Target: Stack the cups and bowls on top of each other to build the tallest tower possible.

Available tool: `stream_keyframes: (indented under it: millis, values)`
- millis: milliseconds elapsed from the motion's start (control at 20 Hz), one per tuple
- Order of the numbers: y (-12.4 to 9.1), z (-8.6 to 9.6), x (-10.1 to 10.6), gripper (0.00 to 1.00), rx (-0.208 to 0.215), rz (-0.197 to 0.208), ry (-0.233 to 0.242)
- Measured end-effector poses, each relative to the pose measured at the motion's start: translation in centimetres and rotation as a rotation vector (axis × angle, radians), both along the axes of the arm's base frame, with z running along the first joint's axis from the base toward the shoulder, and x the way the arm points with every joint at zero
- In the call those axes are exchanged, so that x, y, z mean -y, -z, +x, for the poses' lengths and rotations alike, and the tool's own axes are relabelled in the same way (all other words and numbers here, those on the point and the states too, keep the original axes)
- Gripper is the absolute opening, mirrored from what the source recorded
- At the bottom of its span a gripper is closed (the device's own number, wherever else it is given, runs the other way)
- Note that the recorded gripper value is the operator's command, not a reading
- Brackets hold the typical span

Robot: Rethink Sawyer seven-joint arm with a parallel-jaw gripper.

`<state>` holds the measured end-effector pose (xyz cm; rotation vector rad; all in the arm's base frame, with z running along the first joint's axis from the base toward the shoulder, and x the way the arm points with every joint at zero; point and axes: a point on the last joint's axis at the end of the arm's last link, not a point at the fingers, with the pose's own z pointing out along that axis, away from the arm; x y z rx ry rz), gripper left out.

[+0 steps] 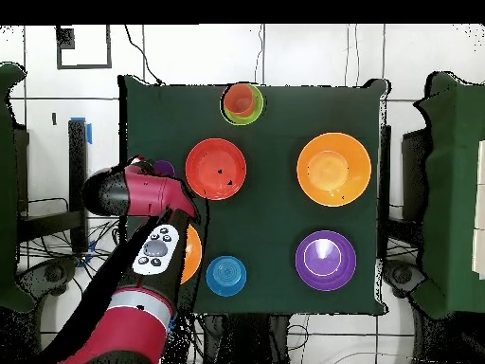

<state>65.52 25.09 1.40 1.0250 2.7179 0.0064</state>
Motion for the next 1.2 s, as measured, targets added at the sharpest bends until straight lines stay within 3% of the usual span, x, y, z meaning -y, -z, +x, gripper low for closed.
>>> stream_keyframes:
  millis: [700,1200]
  values:
    - [-0.15,-0.16,0.05,1.0,-0.002,-0.004,0.001]
    - [-0.83,-0.84,0.97,1.0,-0.037,-0.026,0.007]
